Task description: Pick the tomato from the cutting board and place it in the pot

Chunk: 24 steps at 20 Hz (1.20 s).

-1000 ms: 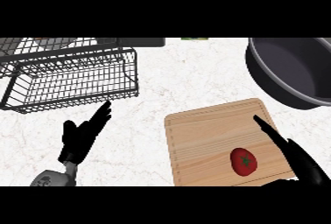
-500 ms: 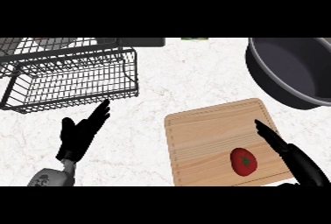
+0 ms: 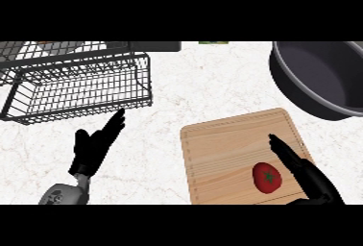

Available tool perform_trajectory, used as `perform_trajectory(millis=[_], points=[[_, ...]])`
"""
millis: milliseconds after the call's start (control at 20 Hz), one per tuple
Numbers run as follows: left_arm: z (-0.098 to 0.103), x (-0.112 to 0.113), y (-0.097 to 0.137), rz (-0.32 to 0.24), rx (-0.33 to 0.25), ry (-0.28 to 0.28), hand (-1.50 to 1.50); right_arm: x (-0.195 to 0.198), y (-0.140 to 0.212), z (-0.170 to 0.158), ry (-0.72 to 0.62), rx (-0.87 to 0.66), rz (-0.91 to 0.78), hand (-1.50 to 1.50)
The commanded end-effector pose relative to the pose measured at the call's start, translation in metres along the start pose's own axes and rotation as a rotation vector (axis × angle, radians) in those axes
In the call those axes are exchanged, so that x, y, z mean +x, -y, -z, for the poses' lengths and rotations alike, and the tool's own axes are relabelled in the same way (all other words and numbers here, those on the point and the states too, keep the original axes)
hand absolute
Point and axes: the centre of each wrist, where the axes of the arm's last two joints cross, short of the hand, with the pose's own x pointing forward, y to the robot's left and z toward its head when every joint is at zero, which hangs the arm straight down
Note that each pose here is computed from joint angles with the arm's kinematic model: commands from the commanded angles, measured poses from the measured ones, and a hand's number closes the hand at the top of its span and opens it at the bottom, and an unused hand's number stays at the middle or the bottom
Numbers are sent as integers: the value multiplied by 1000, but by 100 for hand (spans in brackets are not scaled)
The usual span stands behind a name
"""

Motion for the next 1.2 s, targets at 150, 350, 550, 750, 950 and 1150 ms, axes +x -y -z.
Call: perform_trajectory(millis=[150, 350, 550, 750, 950, 1150], points=[[2, 17, -8, 8, -14, -12, 0, -36, -2, 28, -7, 30, 55, -150], [-1, -12, -13, 1, -9, -25, 0, -40, -20, 22, 49, 75, -94, 150], [-7, -1, -17, -10, -16, -9, 0, -54, -30, 20, 71, 54, 26, 150], [5, 5, -2, 3, -1, -20, 0, -60, -34, 22, 120, 38, 84, 150], [-6, -7, -11, 5, 7, -30, 0, -72, 53, -40, 119, -395, 72, 150], [-8, -7, -6, -14, 16, -21, 0, -73, 113, -87, 113, -825, 111, 150]])
